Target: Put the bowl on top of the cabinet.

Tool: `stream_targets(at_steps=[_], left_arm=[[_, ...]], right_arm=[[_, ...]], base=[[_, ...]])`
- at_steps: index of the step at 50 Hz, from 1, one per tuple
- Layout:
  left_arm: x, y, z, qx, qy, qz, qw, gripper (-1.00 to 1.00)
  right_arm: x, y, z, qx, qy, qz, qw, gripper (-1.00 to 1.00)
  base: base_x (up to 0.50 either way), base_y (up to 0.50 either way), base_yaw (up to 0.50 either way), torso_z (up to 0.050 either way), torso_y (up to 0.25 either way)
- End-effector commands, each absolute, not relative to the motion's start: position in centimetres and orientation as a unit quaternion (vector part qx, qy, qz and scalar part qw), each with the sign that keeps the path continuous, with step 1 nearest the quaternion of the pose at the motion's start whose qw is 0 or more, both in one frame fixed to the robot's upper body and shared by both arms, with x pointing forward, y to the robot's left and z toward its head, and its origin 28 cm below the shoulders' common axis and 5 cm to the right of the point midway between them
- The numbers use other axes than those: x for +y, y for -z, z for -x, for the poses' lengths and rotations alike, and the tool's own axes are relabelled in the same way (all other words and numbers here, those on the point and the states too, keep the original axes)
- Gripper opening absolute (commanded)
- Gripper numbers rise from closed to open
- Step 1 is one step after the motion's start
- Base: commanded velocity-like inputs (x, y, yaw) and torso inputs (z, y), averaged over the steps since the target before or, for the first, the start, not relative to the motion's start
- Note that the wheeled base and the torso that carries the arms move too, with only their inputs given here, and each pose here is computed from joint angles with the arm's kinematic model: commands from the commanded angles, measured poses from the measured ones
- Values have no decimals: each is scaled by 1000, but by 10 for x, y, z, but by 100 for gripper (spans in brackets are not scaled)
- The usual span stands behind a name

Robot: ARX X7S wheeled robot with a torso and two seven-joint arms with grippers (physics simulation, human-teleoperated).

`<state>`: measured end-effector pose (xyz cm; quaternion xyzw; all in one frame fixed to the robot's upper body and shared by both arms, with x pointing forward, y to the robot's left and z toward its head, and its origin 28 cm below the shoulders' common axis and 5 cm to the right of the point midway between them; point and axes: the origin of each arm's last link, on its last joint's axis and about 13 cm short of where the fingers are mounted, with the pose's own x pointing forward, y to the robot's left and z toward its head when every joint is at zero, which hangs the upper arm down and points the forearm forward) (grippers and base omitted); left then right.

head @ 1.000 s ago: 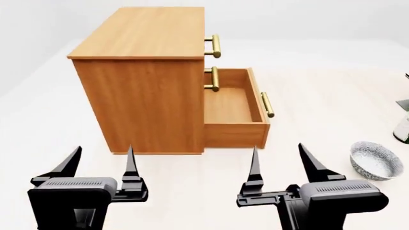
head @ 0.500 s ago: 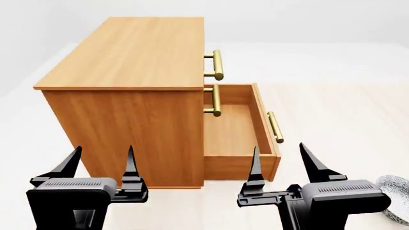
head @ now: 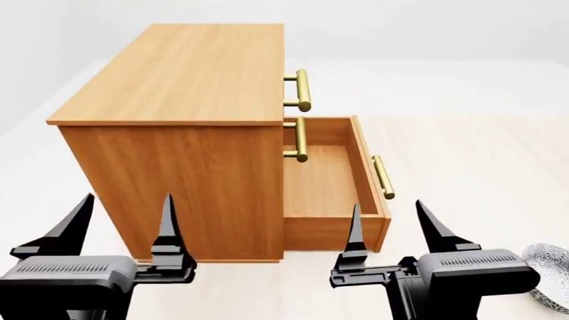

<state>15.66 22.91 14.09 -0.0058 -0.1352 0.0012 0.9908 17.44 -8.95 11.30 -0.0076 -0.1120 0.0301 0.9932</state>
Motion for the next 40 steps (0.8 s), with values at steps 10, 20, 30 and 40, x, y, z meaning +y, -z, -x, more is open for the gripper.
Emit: stream_targets(at_steps=[10,20,30,40], left_arm=[[234,-161,-143,-178,1,24,984,100],[234,-163,-142,-184,3,27,983,100],[234,-163,-141,-185,3,27,982,100],[235,-164,-141,-186,1,28,982,100]], right_arm=[[-90,-115,-174,-122,-27,12,992,100],[-90,-117,-172,-136,-33,9,990,100],[-91,-116,-172,-128,-28,2,991,100],[-90,-116,-173,-123,-27,7,992,100]], base=[[0,0,0,0,0],[395,0,0,0,0],[168,-57,0,0,0],[0,-150,0,0,0]])
